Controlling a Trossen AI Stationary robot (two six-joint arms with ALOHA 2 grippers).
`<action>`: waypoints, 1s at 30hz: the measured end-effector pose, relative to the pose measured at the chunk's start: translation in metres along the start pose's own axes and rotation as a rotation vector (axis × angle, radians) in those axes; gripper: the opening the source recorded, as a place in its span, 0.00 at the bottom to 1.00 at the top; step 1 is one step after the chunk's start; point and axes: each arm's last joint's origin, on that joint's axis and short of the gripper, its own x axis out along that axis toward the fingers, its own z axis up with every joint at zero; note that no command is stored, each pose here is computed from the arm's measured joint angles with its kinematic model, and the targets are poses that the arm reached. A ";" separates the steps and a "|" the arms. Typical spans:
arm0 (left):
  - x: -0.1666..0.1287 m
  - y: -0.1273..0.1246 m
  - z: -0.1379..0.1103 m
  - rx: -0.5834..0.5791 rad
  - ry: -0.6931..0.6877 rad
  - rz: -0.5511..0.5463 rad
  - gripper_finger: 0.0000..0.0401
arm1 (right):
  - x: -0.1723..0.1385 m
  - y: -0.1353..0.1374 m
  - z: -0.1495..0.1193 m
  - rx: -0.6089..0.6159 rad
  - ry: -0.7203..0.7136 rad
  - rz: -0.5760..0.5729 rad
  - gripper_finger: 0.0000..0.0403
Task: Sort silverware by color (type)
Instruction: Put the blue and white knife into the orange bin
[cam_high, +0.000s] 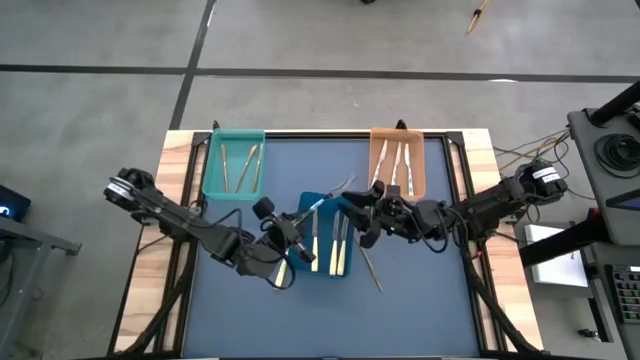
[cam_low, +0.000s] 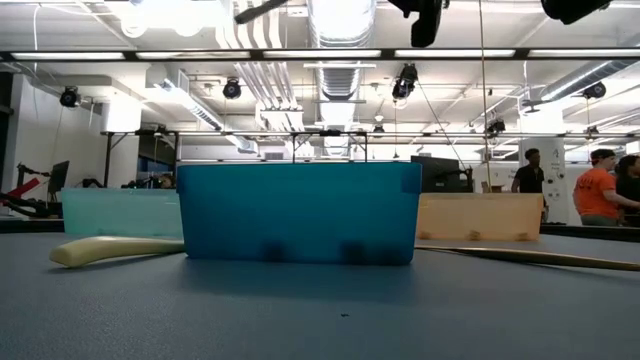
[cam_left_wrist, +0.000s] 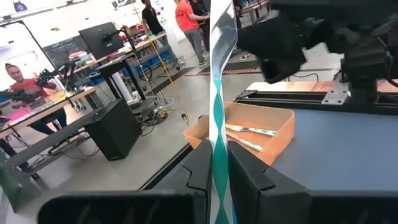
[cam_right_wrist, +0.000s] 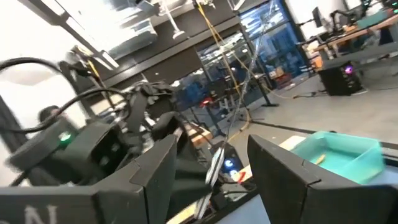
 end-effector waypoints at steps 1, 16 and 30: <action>0.001 -0.003 -0.001 0.007 0.001 0.000 0.04 | 0.001 -0.001 0.001 -0.004 -0.003 -0.004 0.47; 0.023 -0.034 0.007 0.091 0.013 0.051 0.04 | 0.004 -0.006 0.002 -0.061 0.001 -0.023 0.44; 0.025 -0.035 0.007 0.104 0.016 0.056 0.04 | 0.004 -0.006 0.001 -0.122 0.003 -0.027 0.03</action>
